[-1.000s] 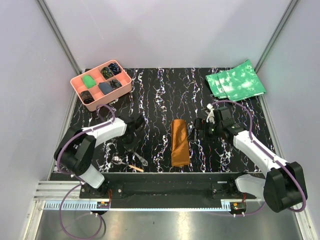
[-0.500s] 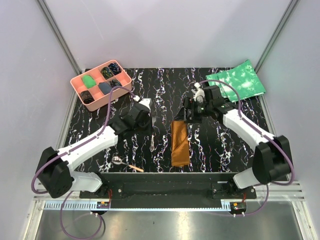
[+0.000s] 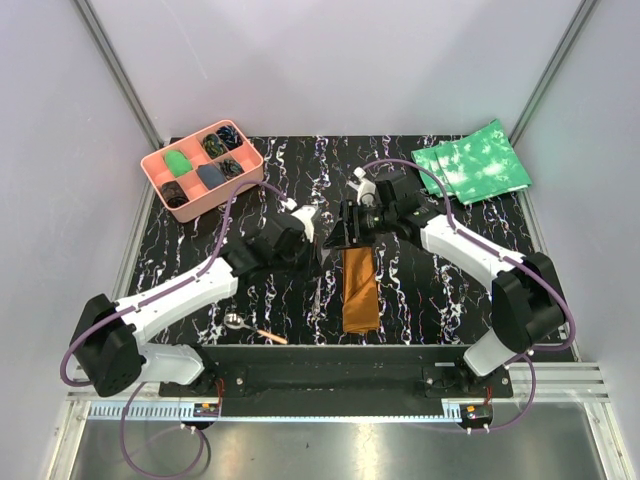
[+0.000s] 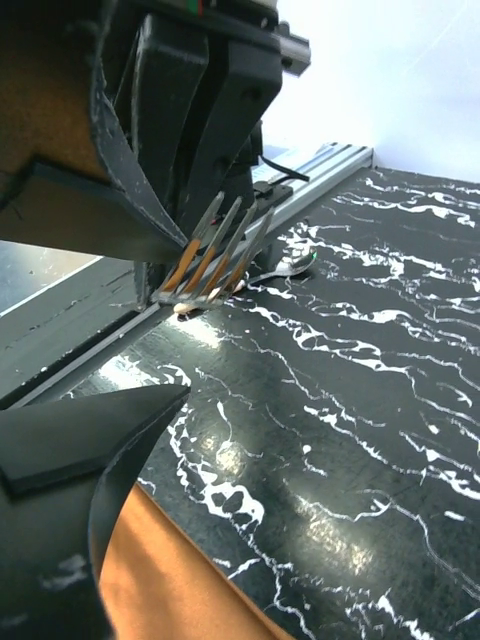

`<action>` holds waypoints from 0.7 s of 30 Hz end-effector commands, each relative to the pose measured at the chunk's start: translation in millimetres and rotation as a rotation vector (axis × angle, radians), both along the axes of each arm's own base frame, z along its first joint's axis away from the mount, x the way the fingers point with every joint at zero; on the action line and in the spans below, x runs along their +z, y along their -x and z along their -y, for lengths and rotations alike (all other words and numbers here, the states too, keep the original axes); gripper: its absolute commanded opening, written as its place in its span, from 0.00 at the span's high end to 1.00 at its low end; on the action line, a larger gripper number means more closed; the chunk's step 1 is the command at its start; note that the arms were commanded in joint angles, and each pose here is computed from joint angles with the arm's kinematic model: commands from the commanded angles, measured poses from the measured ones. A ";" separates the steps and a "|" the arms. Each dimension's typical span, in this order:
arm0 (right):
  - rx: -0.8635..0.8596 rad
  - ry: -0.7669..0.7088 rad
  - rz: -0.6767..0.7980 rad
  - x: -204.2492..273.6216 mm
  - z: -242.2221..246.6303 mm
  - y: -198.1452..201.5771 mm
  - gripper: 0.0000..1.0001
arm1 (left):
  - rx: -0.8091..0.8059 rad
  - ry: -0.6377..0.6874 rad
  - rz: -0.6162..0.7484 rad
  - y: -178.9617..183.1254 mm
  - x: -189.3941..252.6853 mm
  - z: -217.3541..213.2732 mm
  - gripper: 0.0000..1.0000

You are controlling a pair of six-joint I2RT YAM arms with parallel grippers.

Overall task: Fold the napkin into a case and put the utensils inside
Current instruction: Pass from the left arm to the right, then pass from the right arm to the left

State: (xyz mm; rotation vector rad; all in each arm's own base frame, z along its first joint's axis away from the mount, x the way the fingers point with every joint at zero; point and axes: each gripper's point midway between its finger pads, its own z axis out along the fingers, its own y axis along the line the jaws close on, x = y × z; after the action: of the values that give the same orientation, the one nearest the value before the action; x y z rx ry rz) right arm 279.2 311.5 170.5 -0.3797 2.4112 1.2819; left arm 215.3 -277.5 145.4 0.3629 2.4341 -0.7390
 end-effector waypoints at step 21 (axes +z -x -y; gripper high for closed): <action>0.174 -0.327 0.151 61.8 -3.9 0.1 1.00 | -0.160 0.527 -0.173 28.5 28.7 37.2 0.72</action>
State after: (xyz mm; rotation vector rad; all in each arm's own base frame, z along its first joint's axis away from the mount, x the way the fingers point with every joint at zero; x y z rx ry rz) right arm 288.5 312.7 194.5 -0.4644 2.1902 1.5374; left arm 196.4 -291.4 140.0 0.2299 2.4169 -1.1968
